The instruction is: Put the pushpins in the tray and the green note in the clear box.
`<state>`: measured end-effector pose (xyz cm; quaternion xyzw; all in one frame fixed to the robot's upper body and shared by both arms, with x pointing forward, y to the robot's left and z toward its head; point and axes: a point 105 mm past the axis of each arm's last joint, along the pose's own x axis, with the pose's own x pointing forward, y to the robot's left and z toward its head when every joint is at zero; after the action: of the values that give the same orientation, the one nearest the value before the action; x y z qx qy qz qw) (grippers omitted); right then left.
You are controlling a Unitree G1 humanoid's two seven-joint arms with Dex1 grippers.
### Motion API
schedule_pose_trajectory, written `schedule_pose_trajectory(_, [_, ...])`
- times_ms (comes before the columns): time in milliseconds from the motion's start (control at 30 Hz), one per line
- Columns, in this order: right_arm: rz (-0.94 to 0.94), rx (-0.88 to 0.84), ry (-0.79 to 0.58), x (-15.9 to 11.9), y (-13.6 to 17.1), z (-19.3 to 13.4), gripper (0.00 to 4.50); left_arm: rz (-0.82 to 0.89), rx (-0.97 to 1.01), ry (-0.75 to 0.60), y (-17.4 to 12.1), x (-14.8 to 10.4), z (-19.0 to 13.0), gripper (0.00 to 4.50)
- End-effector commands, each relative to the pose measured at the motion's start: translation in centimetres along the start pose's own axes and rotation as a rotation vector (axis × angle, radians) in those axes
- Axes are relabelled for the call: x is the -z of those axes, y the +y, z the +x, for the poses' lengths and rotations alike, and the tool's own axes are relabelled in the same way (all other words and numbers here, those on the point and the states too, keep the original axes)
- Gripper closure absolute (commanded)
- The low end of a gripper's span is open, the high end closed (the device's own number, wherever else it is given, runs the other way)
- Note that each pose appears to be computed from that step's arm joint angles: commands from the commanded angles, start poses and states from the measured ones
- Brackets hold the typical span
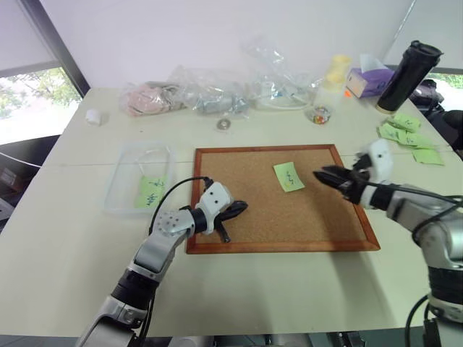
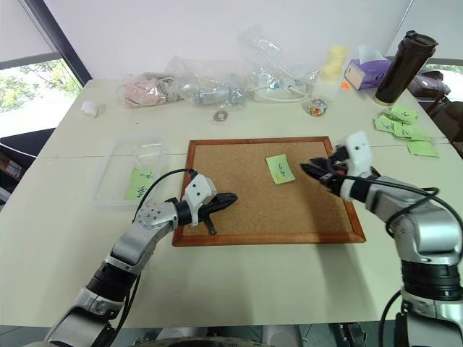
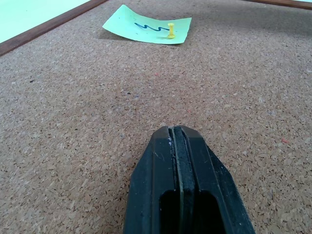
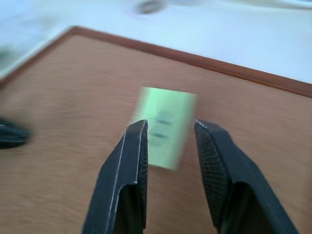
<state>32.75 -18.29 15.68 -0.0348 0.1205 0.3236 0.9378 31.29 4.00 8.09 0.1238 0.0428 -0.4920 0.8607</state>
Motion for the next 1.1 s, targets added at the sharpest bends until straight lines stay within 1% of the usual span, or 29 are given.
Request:
schedule_pose_trajectory(33, [-0.067,-0.064,-0.003,-0.2,2.1,2.4,2.97,-0.008,-0.005,0.042,0.0,1.2,0.0,4.50])
schedule_pose_trajectory(133, [-0.068,-0.092,0.015,0.6,2.8,3.4,2.97,-0.007,-0.016,0.043,0.1,1.2,-0.2,4.50])
schedule_pose_trajectory(233, [-0.079,-0.091,0.028,1.1,2.7,3.7,2.97,-0.010,-0.027,0.045,0.1,1.4,-0.5,4.50])
schedule_pose_trajectory(467, [-0.091,-0.033,0.014,0.7,1.0,3.6,2.97,-0.014,-0.033,0.046,0.1,1.4,-0.7,4.50])
schedule_pose_trajectory(700, [-0.084,0.009,0.026,1.3,-0.2,3.4,2.97,-0.008,-0.025,0.044,-0.1,1.3,-0.6,4.50])
schedule_pose_trajectory(1100, [-0.062,0.039,0.095,4.2,-0.6,3.3,2.97,-0.003,-0.022,0.041,-0.2,1.1,-0.5,4.50])
